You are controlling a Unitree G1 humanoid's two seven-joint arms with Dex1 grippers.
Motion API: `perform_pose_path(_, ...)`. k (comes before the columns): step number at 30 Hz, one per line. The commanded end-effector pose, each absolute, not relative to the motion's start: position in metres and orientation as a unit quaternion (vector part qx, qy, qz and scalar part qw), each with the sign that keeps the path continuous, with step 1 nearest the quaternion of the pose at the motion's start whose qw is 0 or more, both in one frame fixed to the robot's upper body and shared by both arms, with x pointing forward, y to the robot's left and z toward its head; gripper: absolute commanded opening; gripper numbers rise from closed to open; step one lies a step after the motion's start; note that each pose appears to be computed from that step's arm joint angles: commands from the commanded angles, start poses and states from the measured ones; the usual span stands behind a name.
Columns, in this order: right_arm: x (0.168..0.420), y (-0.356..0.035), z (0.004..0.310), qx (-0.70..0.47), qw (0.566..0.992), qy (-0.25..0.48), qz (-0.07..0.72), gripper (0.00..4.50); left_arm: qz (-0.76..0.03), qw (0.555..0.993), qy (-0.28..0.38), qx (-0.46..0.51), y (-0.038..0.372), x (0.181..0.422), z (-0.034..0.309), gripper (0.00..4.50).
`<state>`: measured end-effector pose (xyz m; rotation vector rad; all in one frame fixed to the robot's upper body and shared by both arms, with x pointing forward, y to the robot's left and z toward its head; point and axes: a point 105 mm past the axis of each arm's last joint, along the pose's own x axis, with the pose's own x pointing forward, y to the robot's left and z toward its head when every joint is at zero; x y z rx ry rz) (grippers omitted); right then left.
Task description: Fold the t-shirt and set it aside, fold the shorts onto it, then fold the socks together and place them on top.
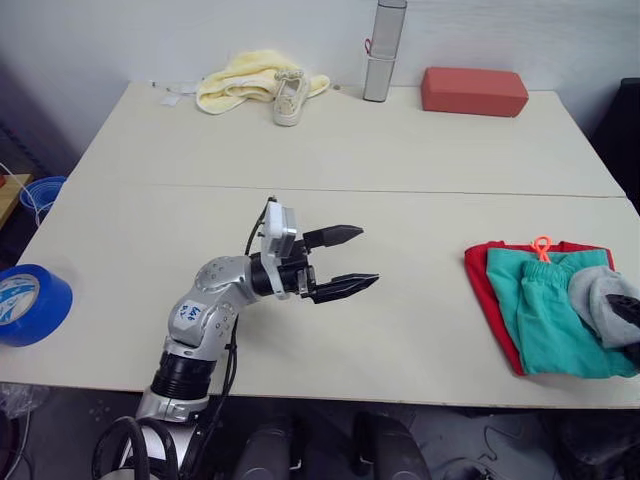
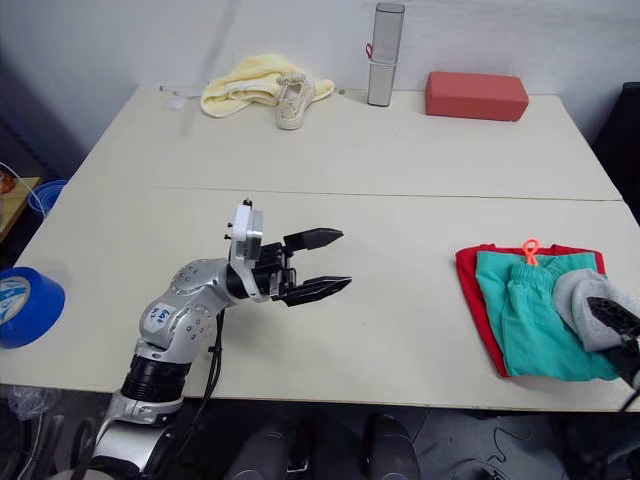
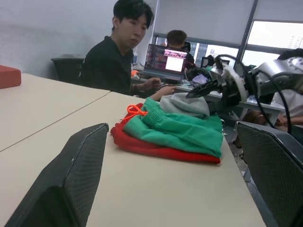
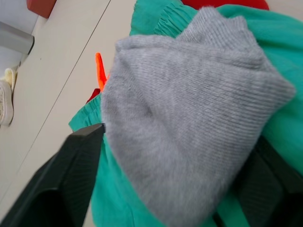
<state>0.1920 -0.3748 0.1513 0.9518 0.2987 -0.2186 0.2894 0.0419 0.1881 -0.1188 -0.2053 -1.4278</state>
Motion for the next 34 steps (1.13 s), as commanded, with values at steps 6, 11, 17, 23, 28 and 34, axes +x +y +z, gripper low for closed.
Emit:
perform_pose_path(6,0.165,-0.381,0.192,0.385,0.907,0.159,-0.058,4.48,-0.652,0.748,-0.117,-0.022,0.053,0.286,0.191,4.5)
perform_pose_path(11,0.16,-0.342,0.24,0.244,0.952,0.164,0.083,4.48,-0.627,0.773,-0.083,0.041,0.079,0.283,0.172,4.5)
perform_pose_path(17,0.175,-0.294,0.236,-0.009,0.956,0.142,0.258,4.48,-0.573,0.811,-0.025,0.113,0.123,0.273,0.145,4.5)
perform_pose_path(23,0.208,-0.252,0.186,-0.118,0.899,0.078,0.415,4.48,-0.494,0.853,0.017,0.165,0.168,0.265,0.128,4.5)
perform_pose_path(28,0.246,-0.219,0.149,-0.216,0.832,-0.008,0.51,4.48,-0.454,0.866,0.018,0.207,0.183,0.263,0.125,4.5)
perform_pose_path(34,0.274,-0.194,0.134,-0.222,0.825,-0.068,0.515,4.48,-0.431,0.876,-0.006,0.217,0.185,0.267,0.133,4.5)
